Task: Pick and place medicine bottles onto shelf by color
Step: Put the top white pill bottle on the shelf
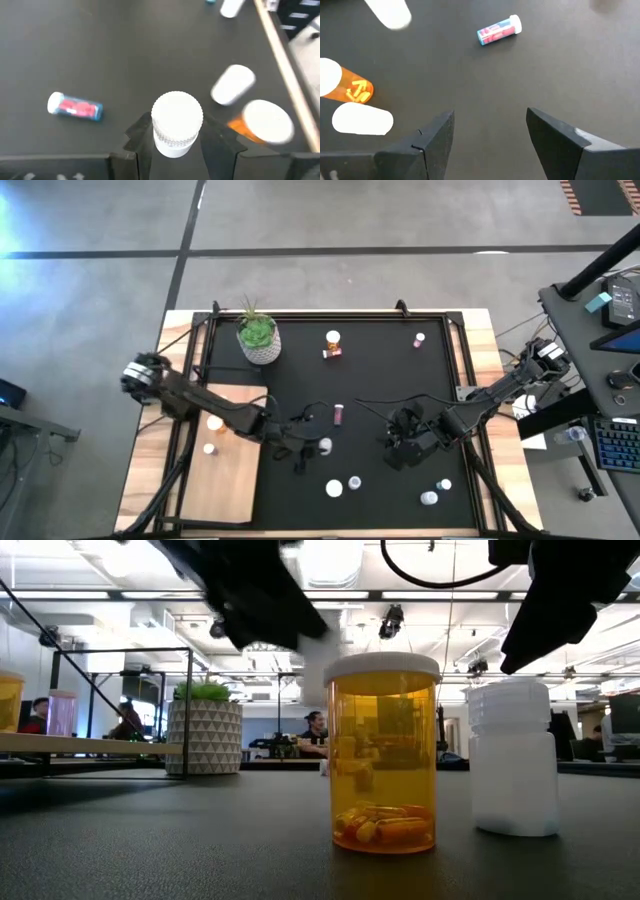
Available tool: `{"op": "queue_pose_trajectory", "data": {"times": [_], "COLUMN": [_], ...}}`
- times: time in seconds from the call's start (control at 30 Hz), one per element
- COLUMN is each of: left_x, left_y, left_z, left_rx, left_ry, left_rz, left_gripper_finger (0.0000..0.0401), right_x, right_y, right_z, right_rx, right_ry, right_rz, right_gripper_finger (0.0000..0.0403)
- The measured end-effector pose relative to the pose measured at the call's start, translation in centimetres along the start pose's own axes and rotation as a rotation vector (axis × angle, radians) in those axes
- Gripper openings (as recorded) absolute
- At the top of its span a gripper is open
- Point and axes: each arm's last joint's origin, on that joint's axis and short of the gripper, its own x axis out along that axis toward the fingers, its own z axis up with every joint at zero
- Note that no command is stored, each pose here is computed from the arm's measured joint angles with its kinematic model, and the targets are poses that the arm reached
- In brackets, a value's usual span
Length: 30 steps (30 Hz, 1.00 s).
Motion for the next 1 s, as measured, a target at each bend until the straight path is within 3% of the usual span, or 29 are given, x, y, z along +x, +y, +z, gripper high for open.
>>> {"op": "queue_pose_trajectory", "data": {"times": [0.3, 0.4, 0.7, 1.0], "left_x": [-8.4, -10.3, -13.3, -14.6], "left_y": [-2.2, -2.2, -3.3, -4.3], "left_z": [-0.7, -2.2, -7.8, -11.8], "left_rx": [0.07, 0.108, 0.201, 0.476], "left_ry": [-0.009, 0.013, 0.13, 0.262], "left_rz": [-0.125, -0.161, -0.334, -0.487], "left_gripper_finger": [0.0115, 0.0115, 0.0115, 0.0115], "right_x": [0.0, 0.0, 0.0, 0.0], "right_y": [0.1, 0.1, 0.1, 0.1], "right_z": [0.0, 0.0, 0.1, 0.1], "right_rx": [-0.006, -0.009, -0.007, -0.006], "right_ry": [-0.004, -0.004, -0.006, -0.007], "right_rz": [0.006, 0.006, 0.009, 0.011], "right_gripper_finger": [0.0242, 0.0243, 0.024, 0.0244]}}
